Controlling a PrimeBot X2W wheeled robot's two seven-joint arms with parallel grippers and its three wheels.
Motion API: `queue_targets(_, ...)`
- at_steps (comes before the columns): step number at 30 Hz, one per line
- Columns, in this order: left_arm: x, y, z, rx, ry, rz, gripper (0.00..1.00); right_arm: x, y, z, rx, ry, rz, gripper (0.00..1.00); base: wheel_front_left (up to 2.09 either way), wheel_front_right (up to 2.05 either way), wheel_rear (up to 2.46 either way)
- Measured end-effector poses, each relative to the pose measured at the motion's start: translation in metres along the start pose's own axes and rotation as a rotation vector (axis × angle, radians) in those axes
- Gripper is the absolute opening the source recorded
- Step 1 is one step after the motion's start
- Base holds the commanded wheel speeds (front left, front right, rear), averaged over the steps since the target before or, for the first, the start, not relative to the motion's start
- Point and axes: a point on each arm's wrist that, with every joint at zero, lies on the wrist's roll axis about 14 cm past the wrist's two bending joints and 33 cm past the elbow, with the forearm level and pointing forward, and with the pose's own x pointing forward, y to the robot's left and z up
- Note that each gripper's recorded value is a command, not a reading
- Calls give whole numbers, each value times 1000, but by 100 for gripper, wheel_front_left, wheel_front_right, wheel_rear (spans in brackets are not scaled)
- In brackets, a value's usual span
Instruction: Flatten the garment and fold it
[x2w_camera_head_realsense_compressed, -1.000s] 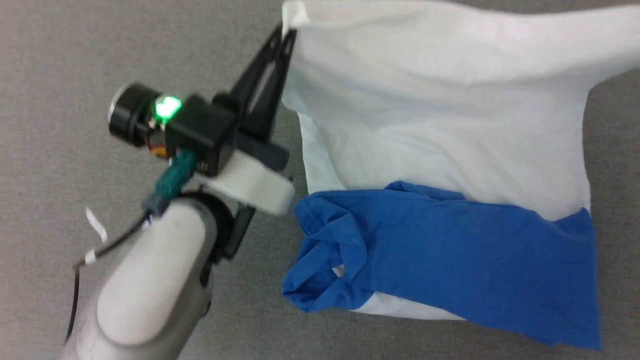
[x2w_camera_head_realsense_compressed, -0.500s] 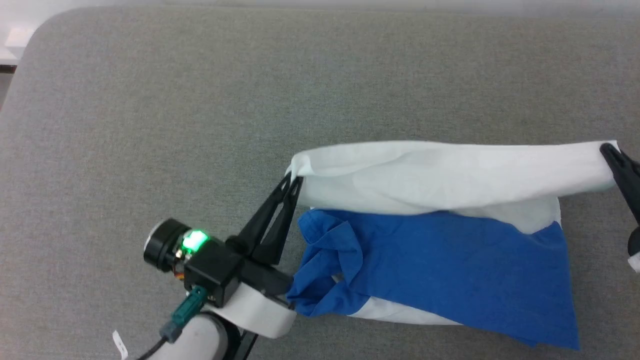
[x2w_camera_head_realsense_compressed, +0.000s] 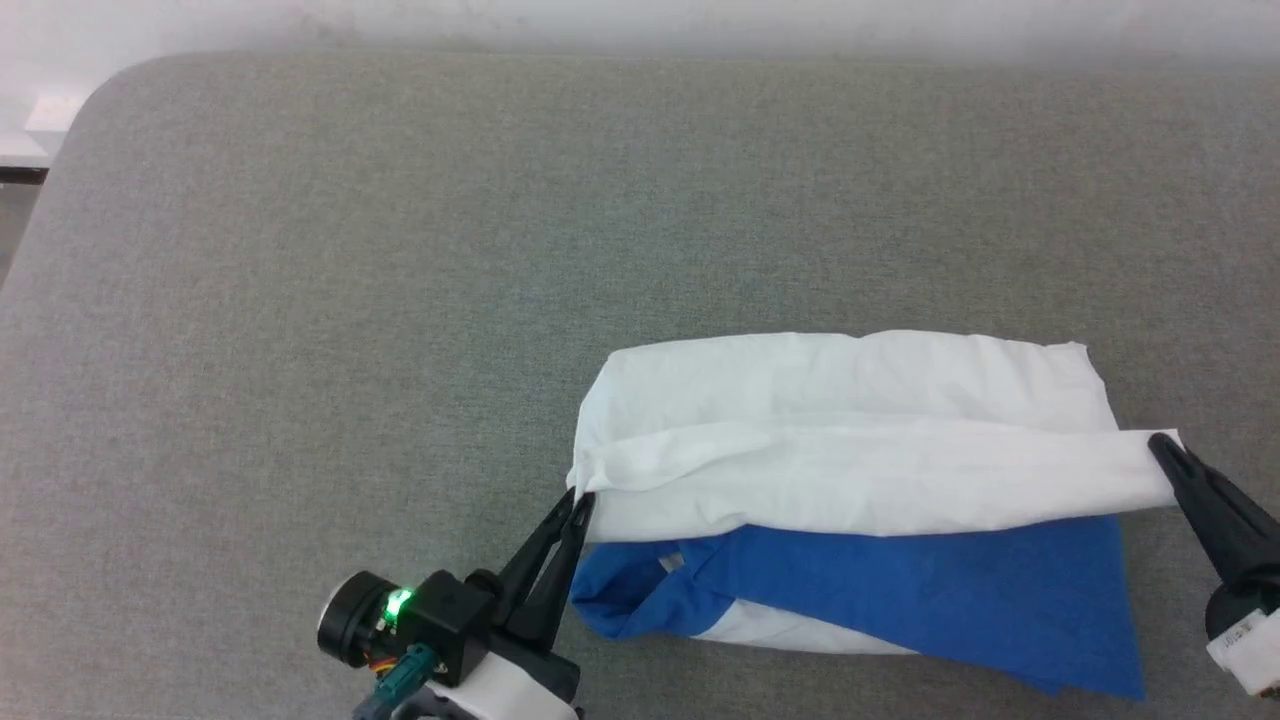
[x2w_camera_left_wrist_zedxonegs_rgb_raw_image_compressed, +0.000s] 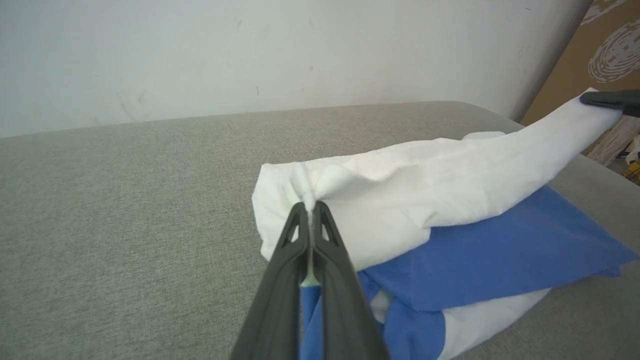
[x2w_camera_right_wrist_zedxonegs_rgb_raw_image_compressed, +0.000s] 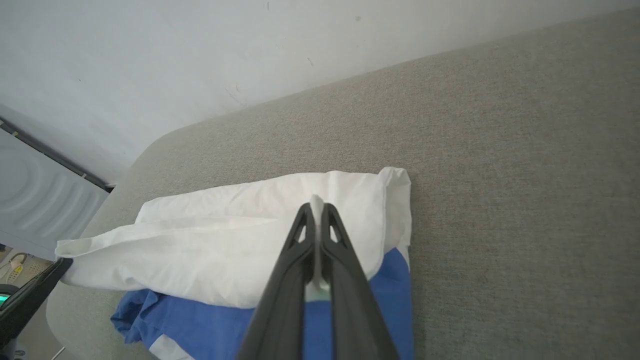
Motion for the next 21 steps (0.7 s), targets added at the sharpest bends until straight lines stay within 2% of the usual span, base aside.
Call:
queue_targets(2, -1, 0, -4, -13, 10, 4, 11, -3, -1, -3, 6, 1, -6, 0, 0, 0, 0)
queue_targets(3, -1, 0, -5, -20, 14, 4, 17, -4, -2, -5, 8, 2, -9, 0, 0, 0, 0)
queue_targets(5, 0, -1, -5, -31, 10, 5, 17, -5, -1, -8, 11, 9, -10, 0, 0, 0, 0)
queue_targets(8, 1, 1, -3, -45, 2, 19, 10, -5, 0, -13, 18, 16, -8, 0, 0, 0, 0)
queue_targets(10, -2, 1, -6, -60, 9, 32, 0, -6, 0, -15, 29, 16, -10, 0, 0, 0, 0)
queue_targets(21, -24, -7, -48, -81, 140, 19, 0, -18, -11, -47, 71, 88, -58, 0, 0, 0, 0)
